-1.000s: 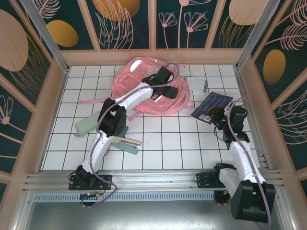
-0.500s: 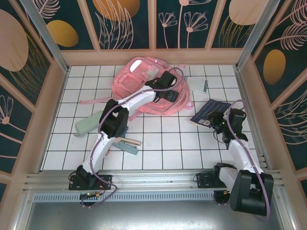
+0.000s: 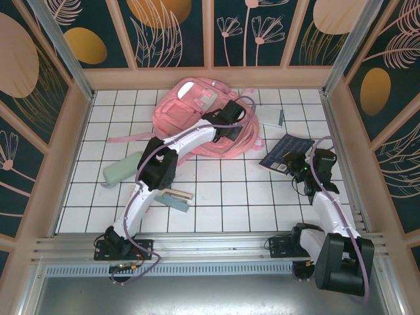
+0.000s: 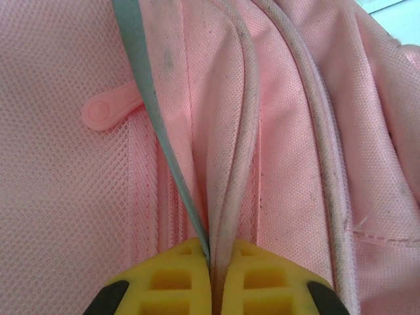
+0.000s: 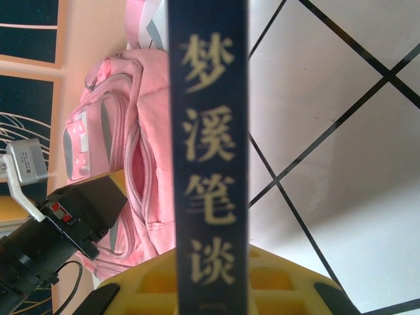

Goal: Pack the student bag
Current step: Open the student bag at the top-center of the table, then place the book in the student bag.

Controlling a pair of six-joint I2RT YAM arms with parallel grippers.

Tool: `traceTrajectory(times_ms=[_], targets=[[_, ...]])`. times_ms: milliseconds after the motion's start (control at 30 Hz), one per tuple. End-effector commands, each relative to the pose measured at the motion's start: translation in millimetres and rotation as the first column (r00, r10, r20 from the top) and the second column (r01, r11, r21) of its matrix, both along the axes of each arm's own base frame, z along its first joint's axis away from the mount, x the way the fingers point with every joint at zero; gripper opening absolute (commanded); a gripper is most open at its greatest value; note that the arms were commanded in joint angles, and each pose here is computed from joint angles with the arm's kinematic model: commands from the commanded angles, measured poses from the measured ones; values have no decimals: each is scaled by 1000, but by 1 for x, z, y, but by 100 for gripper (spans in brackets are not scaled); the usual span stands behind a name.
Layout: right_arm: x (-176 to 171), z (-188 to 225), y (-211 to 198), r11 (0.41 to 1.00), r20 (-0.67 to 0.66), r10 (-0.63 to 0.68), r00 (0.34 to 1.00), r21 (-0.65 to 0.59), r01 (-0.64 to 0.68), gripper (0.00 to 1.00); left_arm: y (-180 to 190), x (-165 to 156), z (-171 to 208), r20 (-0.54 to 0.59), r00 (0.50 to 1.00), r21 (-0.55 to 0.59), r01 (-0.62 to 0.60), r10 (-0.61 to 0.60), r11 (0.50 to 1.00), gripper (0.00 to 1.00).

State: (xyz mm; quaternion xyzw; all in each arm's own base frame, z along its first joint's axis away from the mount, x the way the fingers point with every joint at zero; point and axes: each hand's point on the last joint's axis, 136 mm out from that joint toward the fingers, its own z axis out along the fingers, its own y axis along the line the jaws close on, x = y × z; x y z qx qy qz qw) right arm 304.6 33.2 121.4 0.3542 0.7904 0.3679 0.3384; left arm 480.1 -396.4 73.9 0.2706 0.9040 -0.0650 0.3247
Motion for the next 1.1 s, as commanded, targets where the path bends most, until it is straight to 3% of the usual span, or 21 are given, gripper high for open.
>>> traceTrajectory(times_ms=[0,200,433,600,767,1067], targets=[[7,26,3,1000,105,25,994,7,-26,0,15,4,51,-13,1000,-95,-11,10,995,0],[14,56,23,994,191,108,976,-51,-99,0,21,2,144,33,999,-300,11,-2,954,0],[36,82,76,972,248,235,940,-34,-234,0,31,-8,213,44,999,-450,49,-32,892,0],[61,90,113,950,277,281,919,54,-306,0,45,-13,257,35,997,-610,79,-73,789,0],[88,99,152,930,294,322,900,82,-360,0,62,-13,278,-15,993,-740,67,-115,669,0],[143,93,208,897,293,308,905,228,-379,0,72,-21,313,-7,981,-842,98,-192,530,0]])
